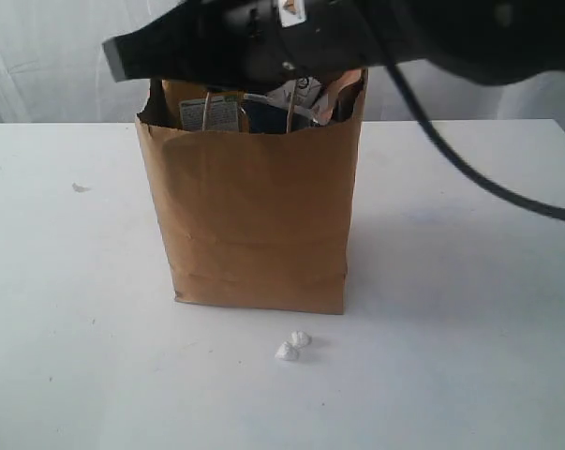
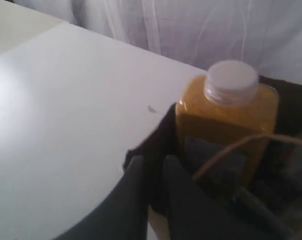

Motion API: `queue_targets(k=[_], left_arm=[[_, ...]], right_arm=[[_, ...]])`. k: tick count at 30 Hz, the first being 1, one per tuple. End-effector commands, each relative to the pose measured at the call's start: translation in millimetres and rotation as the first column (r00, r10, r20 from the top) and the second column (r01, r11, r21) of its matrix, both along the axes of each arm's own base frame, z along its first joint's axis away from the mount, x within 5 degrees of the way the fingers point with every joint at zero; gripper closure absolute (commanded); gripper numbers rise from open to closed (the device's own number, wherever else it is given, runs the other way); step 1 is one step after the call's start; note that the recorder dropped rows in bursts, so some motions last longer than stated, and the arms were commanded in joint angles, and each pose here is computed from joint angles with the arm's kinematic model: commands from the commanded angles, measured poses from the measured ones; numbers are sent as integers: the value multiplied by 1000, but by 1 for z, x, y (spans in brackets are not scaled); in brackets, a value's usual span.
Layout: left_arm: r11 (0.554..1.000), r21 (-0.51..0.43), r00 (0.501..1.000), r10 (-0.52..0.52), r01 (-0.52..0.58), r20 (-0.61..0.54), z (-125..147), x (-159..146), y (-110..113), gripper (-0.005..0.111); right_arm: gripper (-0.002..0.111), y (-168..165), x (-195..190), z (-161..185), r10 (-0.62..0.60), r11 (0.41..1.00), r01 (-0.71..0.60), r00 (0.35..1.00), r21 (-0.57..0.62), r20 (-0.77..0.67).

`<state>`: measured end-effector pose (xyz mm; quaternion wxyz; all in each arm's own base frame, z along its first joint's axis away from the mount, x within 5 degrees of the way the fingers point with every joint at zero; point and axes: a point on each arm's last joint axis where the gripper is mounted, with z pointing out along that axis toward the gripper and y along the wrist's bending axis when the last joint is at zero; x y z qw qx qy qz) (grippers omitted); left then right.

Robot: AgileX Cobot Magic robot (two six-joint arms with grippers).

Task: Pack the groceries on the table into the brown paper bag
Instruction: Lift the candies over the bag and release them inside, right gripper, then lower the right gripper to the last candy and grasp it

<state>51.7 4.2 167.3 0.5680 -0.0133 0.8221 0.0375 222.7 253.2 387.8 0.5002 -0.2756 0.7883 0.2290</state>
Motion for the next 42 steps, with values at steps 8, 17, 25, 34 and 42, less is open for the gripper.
queue_targets(k=[8, 17, 25, 34, 42], left_arm=[[1000, -15, 1000, -2, 2, 7, 0, 0, -1, 107], [1000, -15, 1000, -2, 2, 7, 0, 0, -1, 107], [1000, -15, 1000, -2, 2, 7, 0, 0, -1, 107], [1000, -15, 1000, -2, 2, 7, 0, 0, -1, 107], [1000, -15, 1000, -2, 2, 7, 0, 0, -1, 107]], right_arm=[[108, -52, -83, 27, 73, 945, -114, 987, -306, -142], [108, -48, -103, -36, 136, 834, -266, 948, -483, -288], [108, -78, -100, -84, -165, 707, -112, 934, -698, -317], [108, -71, -111, -132, -188, 683, -398, 715, -613, -674], [108, -35, -28, -167, -47, 922, -175, 834, -345, -550]])
